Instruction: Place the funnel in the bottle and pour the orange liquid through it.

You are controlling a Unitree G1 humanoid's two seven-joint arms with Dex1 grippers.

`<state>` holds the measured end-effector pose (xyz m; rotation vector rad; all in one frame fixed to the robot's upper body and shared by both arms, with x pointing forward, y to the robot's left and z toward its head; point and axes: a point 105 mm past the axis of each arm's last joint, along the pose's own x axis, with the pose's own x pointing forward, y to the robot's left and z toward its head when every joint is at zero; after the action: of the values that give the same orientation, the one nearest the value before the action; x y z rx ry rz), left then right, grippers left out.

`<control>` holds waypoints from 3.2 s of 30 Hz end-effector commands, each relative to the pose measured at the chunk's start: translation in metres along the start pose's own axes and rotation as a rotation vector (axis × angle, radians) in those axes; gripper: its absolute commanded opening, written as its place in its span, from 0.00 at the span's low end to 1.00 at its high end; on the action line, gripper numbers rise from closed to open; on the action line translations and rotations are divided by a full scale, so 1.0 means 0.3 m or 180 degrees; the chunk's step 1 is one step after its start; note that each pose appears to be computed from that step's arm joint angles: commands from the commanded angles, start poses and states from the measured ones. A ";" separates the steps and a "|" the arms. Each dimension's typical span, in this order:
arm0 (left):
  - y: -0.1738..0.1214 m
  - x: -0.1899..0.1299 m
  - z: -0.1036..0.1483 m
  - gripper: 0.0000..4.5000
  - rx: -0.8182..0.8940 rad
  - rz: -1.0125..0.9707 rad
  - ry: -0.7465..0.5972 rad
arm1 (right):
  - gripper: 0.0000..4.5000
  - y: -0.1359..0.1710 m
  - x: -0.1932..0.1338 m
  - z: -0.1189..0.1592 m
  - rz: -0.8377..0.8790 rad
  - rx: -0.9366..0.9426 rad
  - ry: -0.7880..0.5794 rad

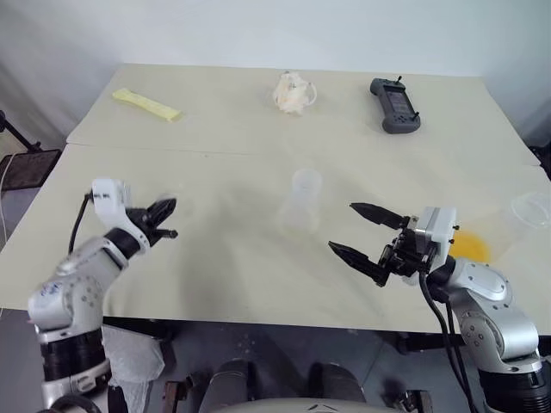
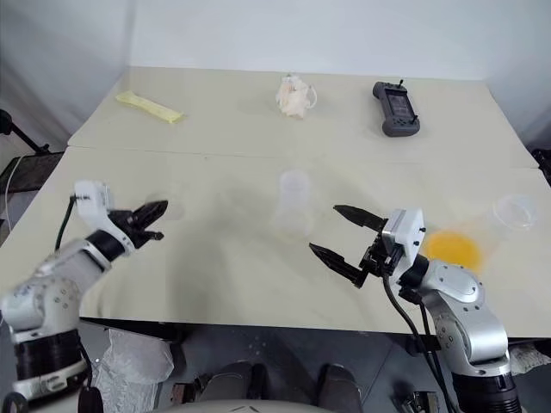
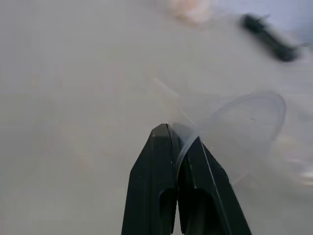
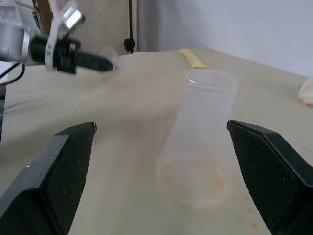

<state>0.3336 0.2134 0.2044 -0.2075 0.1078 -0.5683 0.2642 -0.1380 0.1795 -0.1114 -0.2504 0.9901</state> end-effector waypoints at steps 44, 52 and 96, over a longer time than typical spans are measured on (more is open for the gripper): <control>-0.424 0.289 0.145 0.00 -0.0501 -0.2006 0.1964 | 1.00 0.042 -0.031 0.035 -0.0664 -0.0271 -0.0357; -0.439 0.329 0.154 0.41 -0.0462 -0.2009 0.1886 | 1.00 0.040 -0.031 0.041 -0.0697 -0.0297 -0.0363; -0.230 0.069 -0.131 0.99 0.1379 -0.2244 -0.0416 | 1.00 0.025 -0.485 0.156 -0.2557 -0.0394 0.0052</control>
<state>0.3139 0.1448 0.1767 0.1588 -0.1985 -1.2372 0.1772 -0.2498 0.1906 -0.0917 -0.2678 0.2141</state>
